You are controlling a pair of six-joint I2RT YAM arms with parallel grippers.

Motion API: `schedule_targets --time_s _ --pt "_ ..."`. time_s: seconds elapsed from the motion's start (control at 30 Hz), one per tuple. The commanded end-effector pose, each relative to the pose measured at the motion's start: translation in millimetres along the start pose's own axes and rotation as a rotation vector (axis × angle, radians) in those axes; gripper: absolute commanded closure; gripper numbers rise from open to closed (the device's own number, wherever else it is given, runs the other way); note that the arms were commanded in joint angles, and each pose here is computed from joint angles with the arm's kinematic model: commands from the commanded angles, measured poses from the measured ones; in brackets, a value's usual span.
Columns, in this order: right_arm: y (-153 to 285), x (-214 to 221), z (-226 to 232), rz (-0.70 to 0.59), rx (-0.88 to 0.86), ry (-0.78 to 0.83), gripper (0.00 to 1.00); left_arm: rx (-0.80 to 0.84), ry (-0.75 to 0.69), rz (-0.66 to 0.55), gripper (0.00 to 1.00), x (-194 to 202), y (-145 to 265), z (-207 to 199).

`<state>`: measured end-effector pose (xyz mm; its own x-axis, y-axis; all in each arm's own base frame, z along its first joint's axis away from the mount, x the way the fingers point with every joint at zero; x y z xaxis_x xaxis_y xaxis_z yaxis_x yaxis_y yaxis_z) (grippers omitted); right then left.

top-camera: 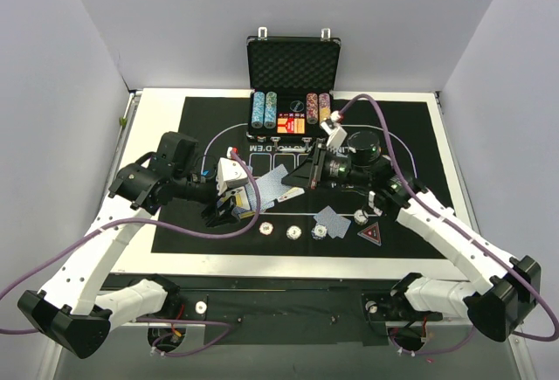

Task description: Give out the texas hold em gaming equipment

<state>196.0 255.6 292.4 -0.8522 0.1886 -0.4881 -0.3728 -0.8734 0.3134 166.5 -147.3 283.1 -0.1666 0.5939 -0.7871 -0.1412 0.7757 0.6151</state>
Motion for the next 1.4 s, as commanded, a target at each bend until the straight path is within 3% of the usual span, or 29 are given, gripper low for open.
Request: schedule_targets --time_s 0.0,0.23,0.47,0.63,0.73,0.97,1.23,1.37 --pt "18 -12 4 -0.066 -0.014 0.018 0.98 -0.008 -0.062 -0.080 0.94 -19 8 0" --pt "37 -35 9 -0.125 0.040 0.086 0.99 -0.008 -0.060 -0.080 0.94 -20 8 0" --pt "44 -60 -42 -0.141 0.456 0.253 1.00 -0.005 -0.063 -0.080 0.94 -19 8 -1" --pt "11 -55 -83 -0.056 0.662 0.335 1.00 -0.005 -0.063 -0.083 0.94 -20 9 -2" --pt "-8 -68 -109 -0.026 0.926 0.434 1.00 -0.004 -0.064 -0.080 0.95 -20 9 -2" --pt "-40 -79 -123 0.015 1.236 0.653 1.00 -0.003 -0.069 -0.082 0.95 -20 9 -3" --pt "-80 -58 -150 0.137 1.360 0.784 1.00 -0.004 -0.071 -0.079 0.95 -19 10 -3" --pt "-99 -45 -170 0.210 1.351 0.775 1.00 -0.004 -0.072 -0.081 0.95 -19 10 -4"
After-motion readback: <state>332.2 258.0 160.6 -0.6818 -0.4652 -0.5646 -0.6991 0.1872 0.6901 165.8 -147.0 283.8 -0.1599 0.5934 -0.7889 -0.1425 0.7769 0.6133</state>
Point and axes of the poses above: each gripper's point midway between its finger pads, its own y axis back along the fingers, its own z axis along the line the jaws close on, x = y × z, the point moved 6 cm from there along y, back along the fingers
